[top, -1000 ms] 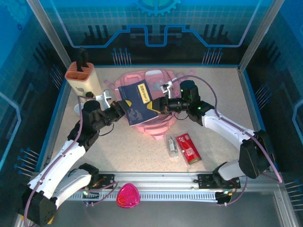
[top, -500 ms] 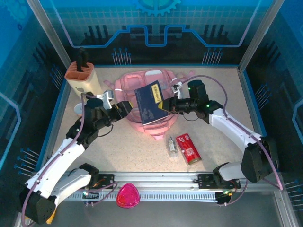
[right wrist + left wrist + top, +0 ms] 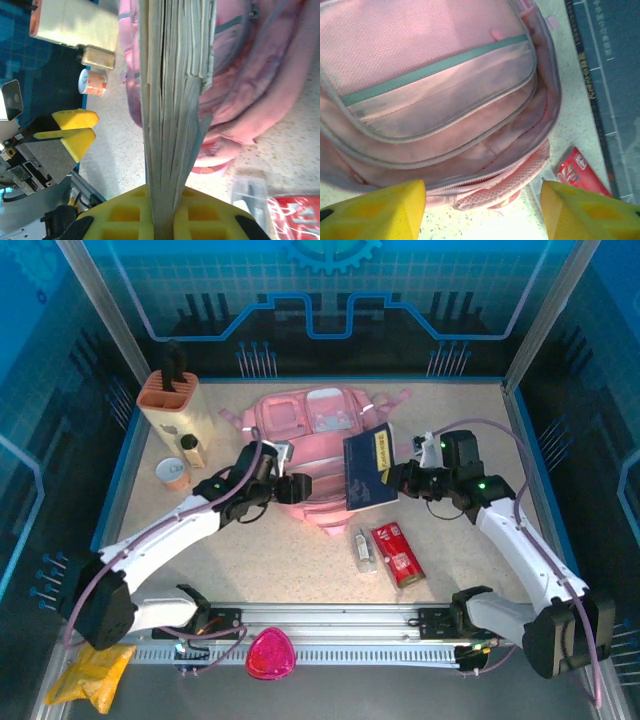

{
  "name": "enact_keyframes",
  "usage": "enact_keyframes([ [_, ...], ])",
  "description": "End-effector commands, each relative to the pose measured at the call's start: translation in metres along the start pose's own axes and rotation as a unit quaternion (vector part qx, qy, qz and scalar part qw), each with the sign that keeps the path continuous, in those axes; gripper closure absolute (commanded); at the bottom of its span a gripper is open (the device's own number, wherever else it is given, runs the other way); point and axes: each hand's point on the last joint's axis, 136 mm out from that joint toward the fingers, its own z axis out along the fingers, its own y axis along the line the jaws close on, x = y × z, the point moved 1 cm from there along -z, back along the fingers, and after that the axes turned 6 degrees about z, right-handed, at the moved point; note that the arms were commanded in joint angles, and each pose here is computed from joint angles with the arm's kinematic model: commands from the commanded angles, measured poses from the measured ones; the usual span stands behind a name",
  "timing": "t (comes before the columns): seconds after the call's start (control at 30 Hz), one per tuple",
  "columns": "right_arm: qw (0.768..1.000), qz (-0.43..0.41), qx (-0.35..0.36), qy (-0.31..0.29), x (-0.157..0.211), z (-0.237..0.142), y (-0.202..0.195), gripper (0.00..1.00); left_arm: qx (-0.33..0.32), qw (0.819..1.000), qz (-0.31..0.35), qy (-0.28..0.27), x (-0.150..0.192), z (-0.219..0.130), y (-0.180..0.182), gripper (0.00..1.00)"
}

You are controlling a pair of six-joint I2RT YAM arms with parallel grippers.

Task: Pack the student bag

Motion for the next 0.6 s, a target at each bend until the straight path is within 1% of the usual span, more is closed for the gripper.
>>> enact_keyframes([
  [0.0, 0.999, 0.011, 0.031, -0.012, 0.006, -0.013, -0.023, 0.94, -0.021, 0.995, 0.099, -0.014, -0.016, 0.014, -0.008, 0.36],
  [0.1, 0.999, 0.024, 0.036, -0.021, 0.005, -0.020, -0.031, 0.93, -0.031, 0.989, 0.147, 0.014, -0.014, 0.035, -0.012, 0.33],
  [0.23, 0.998, 0.033, 0.039, -0.028, 0.004, -0.024, -0.037, 0.93, -0.058, 0.973, 0.221, 0.044, -0.013, 0.062, -0.017, 0.29],
  [0.3, 0.998, 0.037, 0.035, -0.028, 0.003, -0.025, -0.038, 0.93, -0.080, 0.966, 0.242, 0.053, -0.016, 0.073, -0.014, 0.29],
  [0.43, 0.999, 0.044, 0.021, -0.023, 0.002, -0.024, -0.037, 0.94, -0.103, 0.954, 0.271, 0.080, -0.016, 0.096, -0.007, 0.28],
  [0.57, 0.998, 0.046, 0.022, -0.023, 0.002, -0.022, -0.039, 0.94, -0.099, 0.946, 0.292, 0.105, -0.009, 0.115, -0.006, 0.28],
])
